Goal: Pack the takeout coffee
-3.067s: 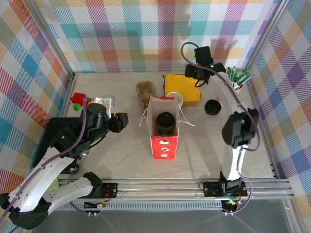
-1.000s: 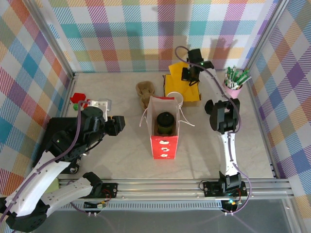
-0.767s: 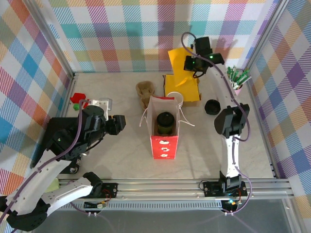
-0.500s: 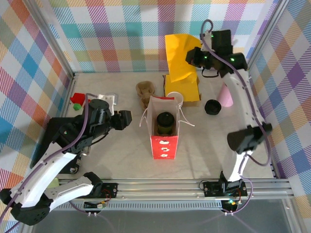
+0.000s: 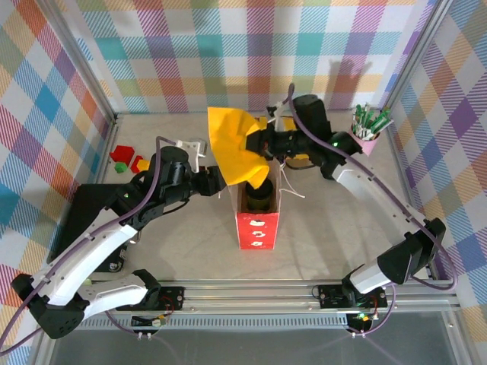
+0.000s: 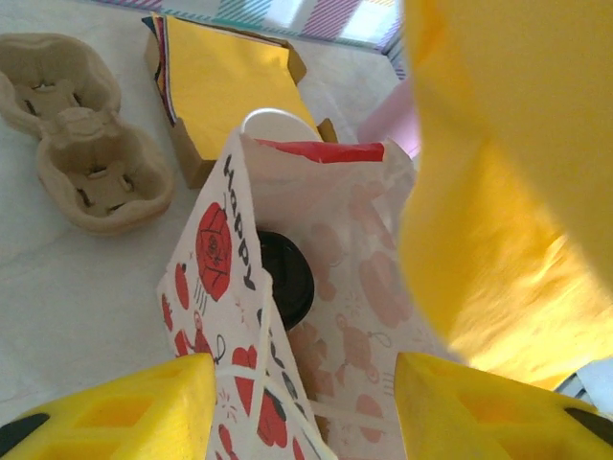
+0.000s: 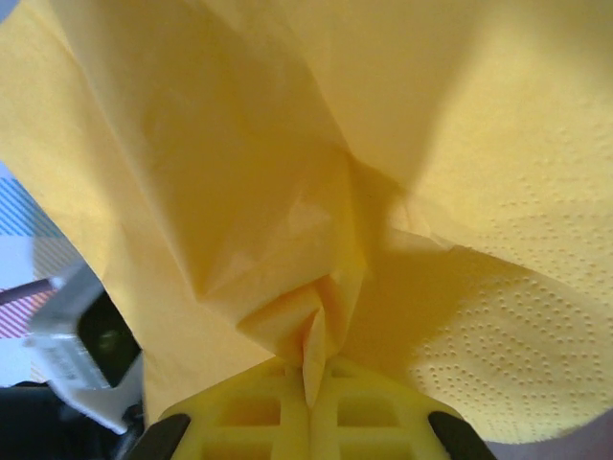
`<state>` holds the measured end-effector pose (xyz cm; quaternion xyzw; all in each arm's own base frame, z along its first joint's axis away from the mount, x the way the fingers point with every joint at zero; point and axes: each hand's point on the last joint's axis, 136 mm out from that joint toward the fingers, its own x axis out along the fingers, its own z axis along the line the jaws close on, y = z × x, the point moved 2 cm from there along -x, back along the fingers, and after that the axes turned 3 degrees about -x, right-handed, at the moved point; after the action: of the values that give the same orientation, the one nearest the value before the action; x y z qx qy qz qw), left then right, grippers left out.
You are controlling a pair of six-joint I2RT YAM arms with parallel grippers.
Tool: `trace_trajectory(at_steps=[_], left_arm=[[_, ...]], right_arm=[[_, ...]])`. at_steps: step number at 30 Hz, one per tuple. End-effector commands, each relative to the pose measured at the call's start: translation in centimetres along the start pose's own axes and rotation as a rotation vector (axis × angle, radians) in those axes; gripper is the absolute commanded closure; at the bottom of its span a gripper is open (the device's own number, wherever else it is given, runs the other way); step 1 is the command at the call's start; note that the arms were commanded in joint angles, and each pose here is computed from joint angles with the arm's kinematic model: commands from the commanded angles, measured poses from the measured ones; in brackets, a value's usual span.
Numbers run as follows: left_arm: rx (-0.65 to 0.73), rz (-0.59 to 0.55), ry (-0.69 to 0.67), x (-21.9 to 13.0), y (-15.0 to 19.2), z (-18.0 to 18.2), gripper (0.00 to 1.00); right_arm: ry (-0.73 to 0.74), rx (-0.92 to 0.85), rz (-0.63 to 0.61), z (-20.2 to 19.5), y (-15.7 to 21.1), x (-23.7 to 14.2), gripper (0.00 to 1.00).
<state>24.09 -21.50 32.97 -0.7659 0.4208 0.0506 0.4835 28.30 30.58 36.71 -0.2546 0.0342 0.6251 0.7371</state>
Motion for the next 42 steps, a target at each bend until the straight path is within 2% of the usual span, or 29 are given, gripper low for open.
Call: trace_trajectory(at_steps=[1, 7, 15, 31, 35, 39, 42], left_arm=[[-0.015, 0.017, 0.038, 1.2, 0.6, -0.6, 0.48], [-0.014, 0.045, 0.025, 2.7, 1.5, -0.3, 0.48], [-0.01, 0.073, -0.015, 4.0, 2.3, 0.4, 0.49], [0.005, 0.102, -0.104, 4.6, 3.3, 2.2, 0.54], [0.01, 0.102, -0.111, 4.6, 3.3, 2.4, 0.54], [0.011, 0.1, -0.11, 4.4, 3.3, 2.3, 0.54], [0.014, 0.095, -0.106, 4.0, 3.1, 2.1, 0.54]], right_arm=[[-0.008, -0.004, -0.071, 0.7, 0.0, -0.9, 1.0], [0.141, 0.024, -0.059, -3.4, 2.4, -0.1, 1.0], [0.422, -0.005, -0.016, -7.6, 5.3, -0.5, 1.0], [0.918, -0.127, 0.081, -11.4, 7.7, -0.8, 1.0], [0.99, -0.152, 0.107, -12.0, 8.0, -0.4, 0.99], [1.007, -0.17, 0.105, -11.9, 8.0, 0.0, 0.88], [0.95, -0.184, 0.081, -10.7, 7.5, 0.2, 0.66]])
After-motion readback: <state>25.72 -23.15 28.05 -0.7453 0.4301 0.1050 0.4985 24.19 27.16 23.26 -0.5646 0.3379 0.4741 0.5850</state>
